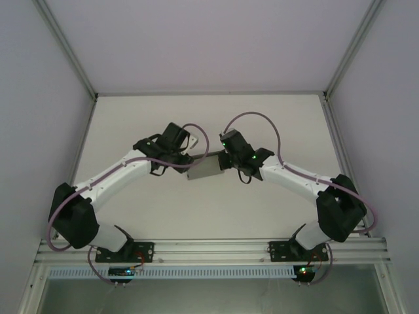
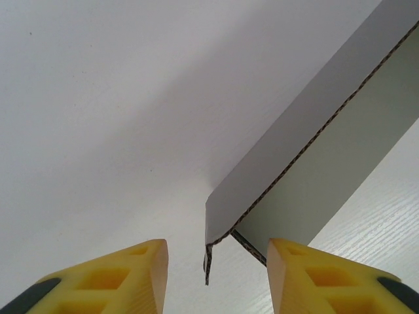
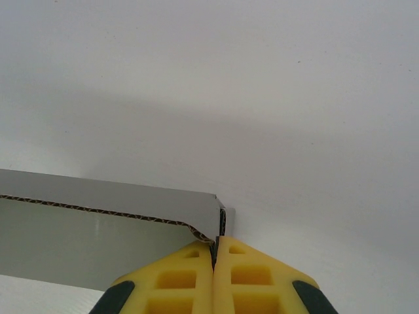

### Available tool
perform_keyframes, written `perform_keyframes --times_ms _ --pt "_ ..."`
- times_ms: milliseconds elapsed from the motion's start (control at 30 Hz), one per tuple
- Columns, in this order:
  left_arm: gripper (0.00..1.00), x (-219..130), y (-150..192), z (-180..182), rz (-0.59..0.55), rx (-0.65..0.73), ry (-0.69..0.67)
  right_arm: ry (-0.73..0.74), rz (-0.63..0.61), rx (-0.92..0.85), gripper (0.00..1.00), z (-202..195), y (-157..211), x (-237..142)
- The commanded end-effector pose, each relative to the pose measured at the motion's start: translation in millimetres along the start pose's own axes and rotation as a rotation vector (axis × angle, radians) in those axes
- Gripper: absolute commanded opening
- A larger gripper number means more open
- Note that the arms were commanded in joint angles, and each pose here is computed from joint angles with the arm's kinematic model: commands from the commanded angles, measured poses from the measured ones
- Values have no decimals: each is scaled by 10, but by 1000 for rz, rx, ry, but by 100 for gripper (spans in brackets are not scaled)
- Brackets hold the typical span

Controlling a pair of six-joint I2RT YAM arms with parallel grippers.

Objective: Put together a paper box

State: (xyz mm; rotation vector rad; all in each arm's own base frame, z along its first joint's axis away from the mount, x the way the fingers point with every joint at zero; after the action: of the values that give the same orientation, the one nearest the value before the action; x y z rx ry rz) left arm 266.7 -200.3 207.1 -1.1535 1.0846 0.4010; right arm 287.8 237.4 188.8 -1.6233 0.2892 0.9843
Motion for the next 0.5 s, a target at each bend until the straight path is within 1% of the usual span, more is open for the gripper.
perform_keyframes --times_ms 0,100,167,233,333,400,433,467 --pt "43 6 62 -33 14 -28 16 31 79 -2 0 -6 120 42" --pt "42 17 92 -16 10 -35 6 27 85 -5 0 10 125 46" --pt "36 23 81 -6 11 -53 -1 29 81 -4 0 6 112 34" --pt "32 41 77 -22 14 -56 10 30 81 -6 0 9 115 32" --pt "14 65 46 -46 5 -85 28 23 84 -11 0 26 117 32" --pt "8 66 12 -71 -2 -123 47 26 80 -12 0 30 109 31" --pt "3 67 -7 -89 -6 -154 61 29 77 -13 0 33 107 28" --pt "0 64 -24 -110 -8 -189 78 33 73 -8 0 35 103 28"
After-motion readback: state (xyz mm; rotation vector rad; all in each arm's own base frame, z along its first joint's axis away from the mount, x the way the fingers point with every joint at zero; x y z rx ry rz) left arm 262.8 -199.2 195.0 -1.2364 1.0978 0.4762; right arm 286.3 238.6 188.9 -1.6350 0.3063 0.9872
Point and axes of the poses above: each hand's point on the last joint's axis, 136 mm out from that joint toward the fingers, its own x axis out along the fingers, its own z axis along the line the jaws close on, y = z × x, the point moved 6 cm from there along -x, back along the fingers, and after that the axes turned 8 degrees about -x, right-handed, at the moved point
